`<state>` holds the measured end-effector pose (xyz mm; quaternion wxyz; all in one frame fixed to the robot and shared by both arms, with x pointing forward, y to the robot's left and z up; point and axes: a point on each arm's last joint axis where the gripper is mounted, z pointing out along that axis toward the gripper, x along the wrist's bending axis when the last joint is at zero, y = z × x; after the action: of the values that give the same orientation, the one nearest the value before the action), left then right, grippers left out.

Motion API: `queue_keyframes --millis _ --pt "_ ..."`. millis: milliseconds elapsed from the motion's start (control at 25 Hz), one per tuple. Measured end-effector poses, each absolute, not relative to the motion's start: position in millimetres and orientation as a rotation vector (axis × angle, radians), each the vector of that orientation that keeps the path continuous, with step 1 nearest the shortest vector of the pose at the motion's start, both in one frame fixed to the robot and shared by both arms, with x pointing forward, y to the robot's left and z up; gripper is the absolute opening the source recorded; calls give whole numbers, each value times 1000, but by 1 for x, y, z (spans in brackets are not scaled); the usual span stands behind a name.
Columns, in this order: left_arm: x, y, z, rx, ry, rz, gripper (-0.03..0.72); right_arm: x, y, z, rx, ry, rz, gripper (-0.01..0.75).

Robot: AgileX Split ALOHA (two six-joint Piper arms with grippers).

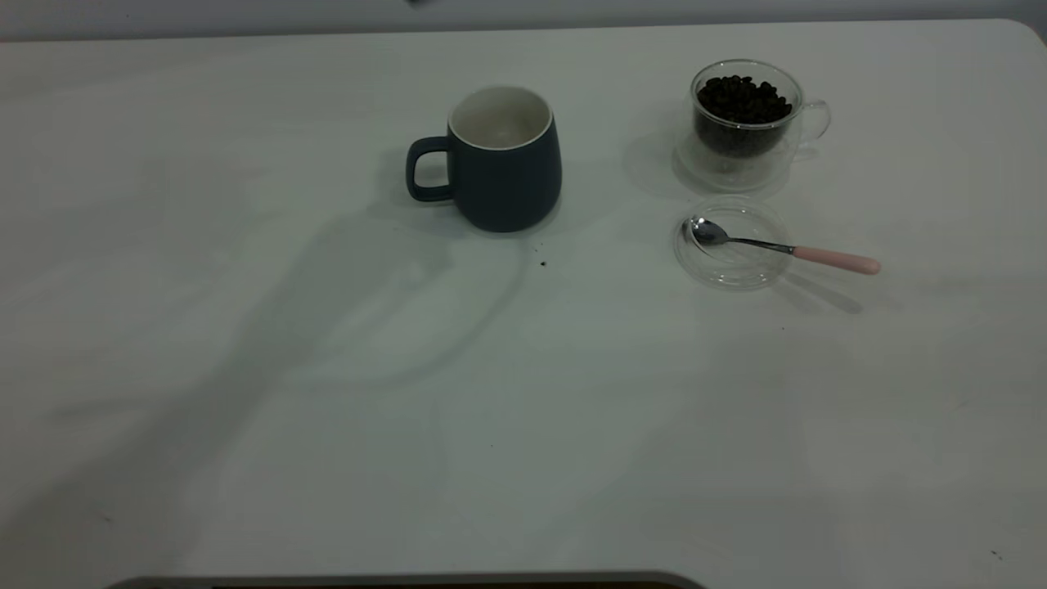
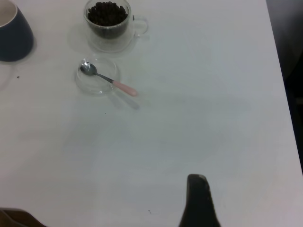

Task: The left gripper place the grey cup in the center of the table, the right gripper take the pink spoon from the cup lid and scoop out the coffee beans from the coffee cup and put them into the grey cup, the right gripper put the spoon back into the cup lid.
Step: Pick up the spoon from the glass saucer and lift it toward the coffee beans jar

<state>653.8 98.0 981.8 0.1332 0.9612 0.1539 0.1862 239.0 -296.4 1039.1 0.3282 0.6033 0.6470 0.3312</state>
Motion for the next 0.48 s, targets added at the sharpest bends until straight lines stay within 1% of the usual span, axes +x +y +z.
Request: queue_keyframes --millis 160,280,400,480 --pt "628 117 1046 2764 676 569 565 239 -296 1039 1579 1694 867 581" --pt "605 139 1090 2718 955 631 565 239 -296 1039 1579 1694 867 581" --pt "579 162 1125 2648 1258 688 565 239 -296 1039 1579 1694 867 581" --pt "563 176 1145 2616 1370 750 565 239 -296 1039 1579 1694 867 581"
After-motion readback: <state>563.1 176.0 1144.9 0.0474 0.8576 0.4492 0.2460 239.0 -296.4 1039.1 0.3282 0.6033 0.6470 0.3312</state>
